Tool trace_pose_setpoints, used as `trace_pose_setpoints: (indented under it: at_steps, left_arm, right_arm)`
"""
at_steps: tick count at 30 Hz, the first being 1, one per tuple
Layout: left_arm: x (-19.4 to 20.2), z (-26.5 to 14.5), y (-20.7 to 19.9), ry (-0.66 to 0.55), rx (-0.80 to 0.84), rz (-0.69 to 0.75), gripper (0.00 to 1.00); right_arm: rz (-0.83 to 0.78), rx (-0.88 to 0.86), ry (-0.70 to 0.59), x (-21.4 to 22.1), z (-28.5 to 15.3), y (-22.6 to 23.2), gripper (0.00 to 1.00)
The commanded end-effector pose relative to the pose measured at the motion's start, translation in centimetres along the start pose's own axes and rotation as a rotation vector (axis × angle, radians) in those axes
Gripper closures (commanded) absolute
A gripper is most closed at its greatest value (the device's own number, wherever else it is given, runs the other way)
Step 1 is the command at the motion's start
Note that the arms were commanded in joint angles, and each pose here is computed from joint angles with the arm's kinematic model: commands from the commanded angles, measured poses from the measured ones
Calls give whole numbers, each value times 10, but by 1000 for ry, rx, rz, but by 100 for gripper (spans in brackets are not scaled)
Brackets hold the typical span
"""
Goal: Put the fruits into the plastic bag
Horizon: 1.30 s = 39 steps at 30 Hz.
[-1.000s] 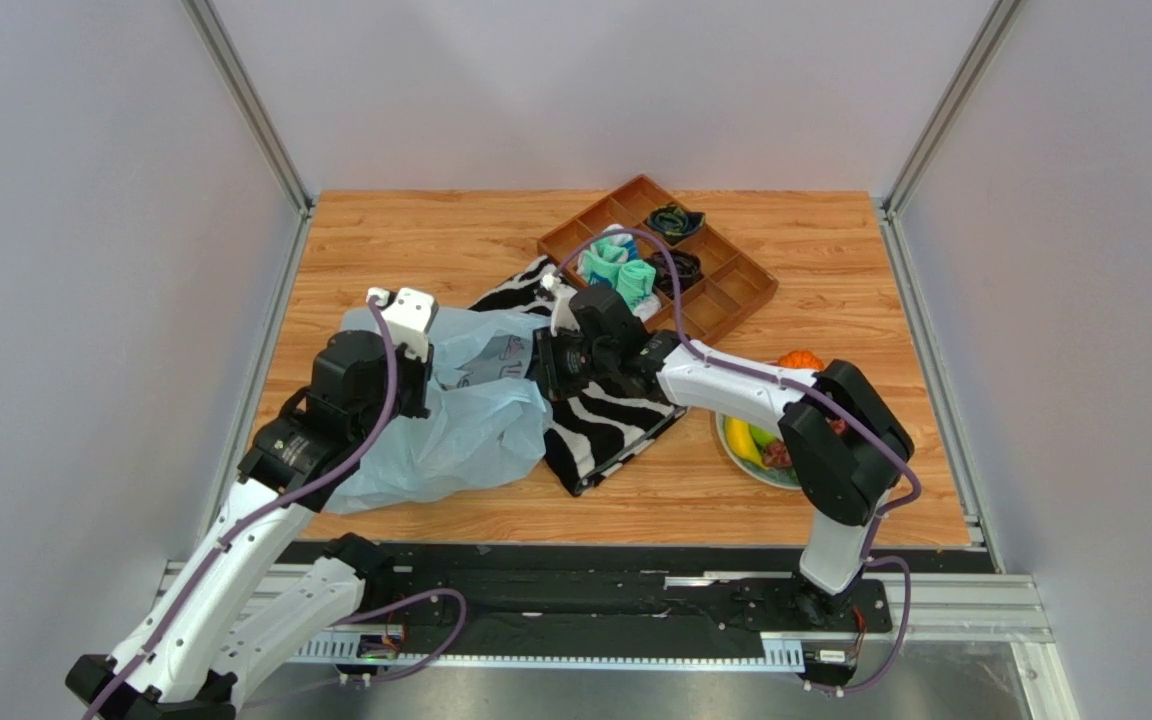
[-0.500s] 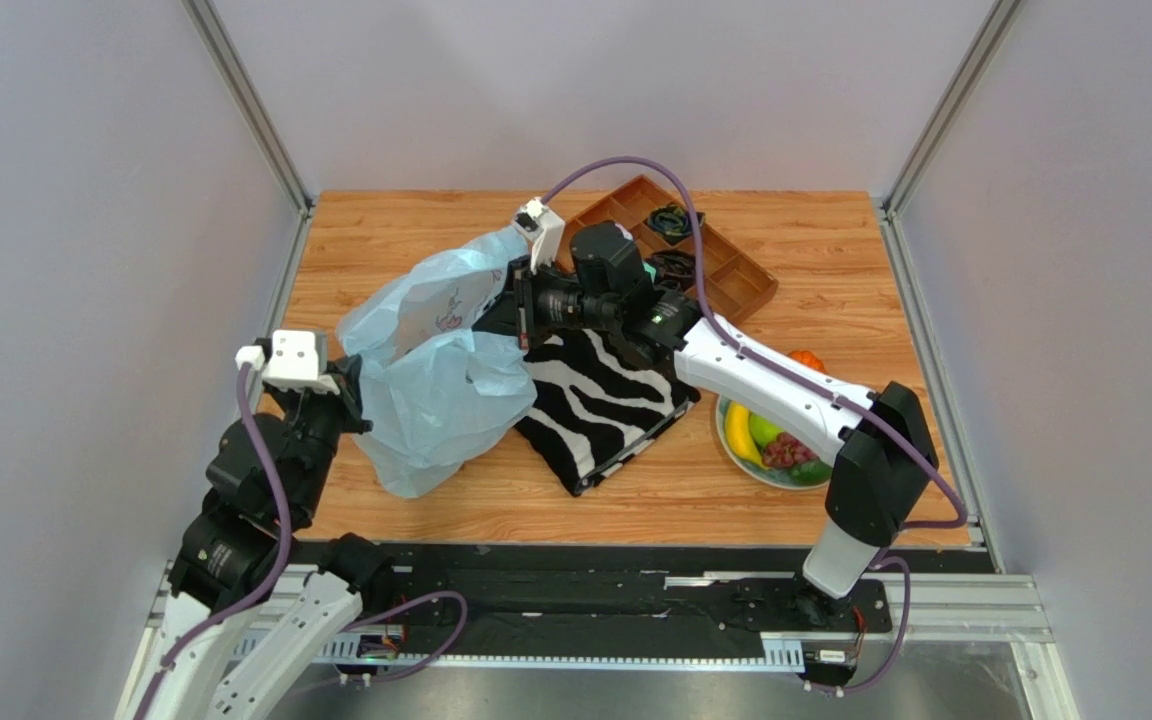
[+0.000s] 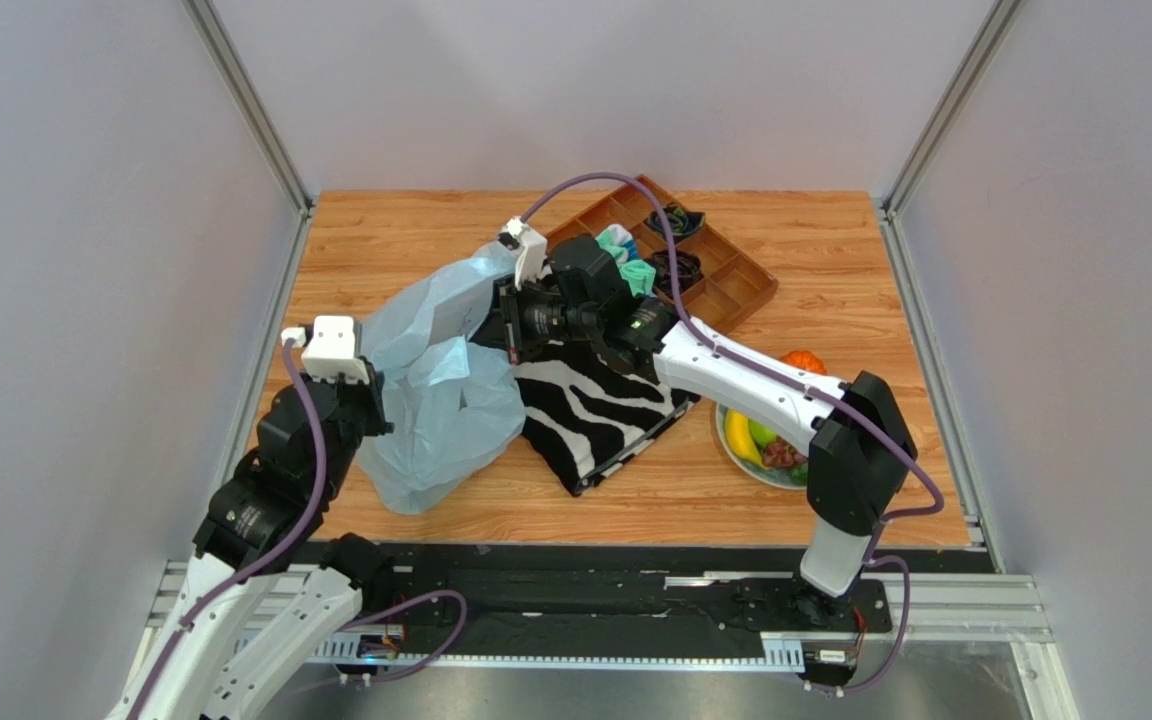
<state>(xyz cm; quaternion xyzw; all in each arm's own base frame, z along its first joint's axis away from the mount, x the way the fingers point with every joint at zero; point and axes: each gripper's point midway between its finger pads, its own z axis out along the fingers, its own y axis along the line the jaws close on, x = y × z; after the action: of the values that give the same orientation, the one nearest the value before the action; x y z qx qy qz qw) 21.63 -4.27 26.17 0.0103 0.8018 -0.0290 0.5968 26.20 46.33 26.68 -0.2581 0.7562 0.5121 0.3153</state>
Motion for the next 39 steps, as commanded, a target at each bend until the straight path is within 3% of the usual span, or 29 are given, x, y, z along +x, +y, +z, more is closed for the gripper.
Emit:
trace_pose_setpoints:
  at_steps: [1, 3, 4, 6, 12, 19, 21, 24, 32, 39]
  left_arm:
    - [6, -6, 4, 27, -15, -20, 100]
    - [7, -8, 6, 30, -23, -19, 100]
    - [5, -9, 8, 19, -33, -22, 100]
    - [3, -10, 11, 10, -46, -23, 100]
    - [2, -11, 14, 2, -58, -27, 100]
    - [0, -13, 14, -2, -53, -19, 100]
    - [1, -11, 12, 4, -42, -7, 100]
    - [-1, -9, 8, 13, -26, 22, 100]
    - [-2, -4, 4, 5, -1, 60, 100]
    - [4, 1, 1, 41, 7, 82, 100]
  right_arm:
    - [-49, 2, -44, -17, -5, 8, 86]
    - [-62, 26, -46, -16, -7, 4, 75]
    - [-63, 50, -47, -16, -9, 1, 62]
    - [-69, 78, -51, -16, -12, -4, 46]
    - [-94, 189, -81, -15, -31, -19, 27]
    - [-100, 288, -180, -36, -82, -31, 18]
    - [-77, 220, -216, -43, -98, -18, 18]
    - [-74, 252, -285, -57, -131, -22, 18]
    - [-87, 744, -337, -42, -248, -112, 16]
    - [96, 1247, -192, 19, -343, -213, 17]
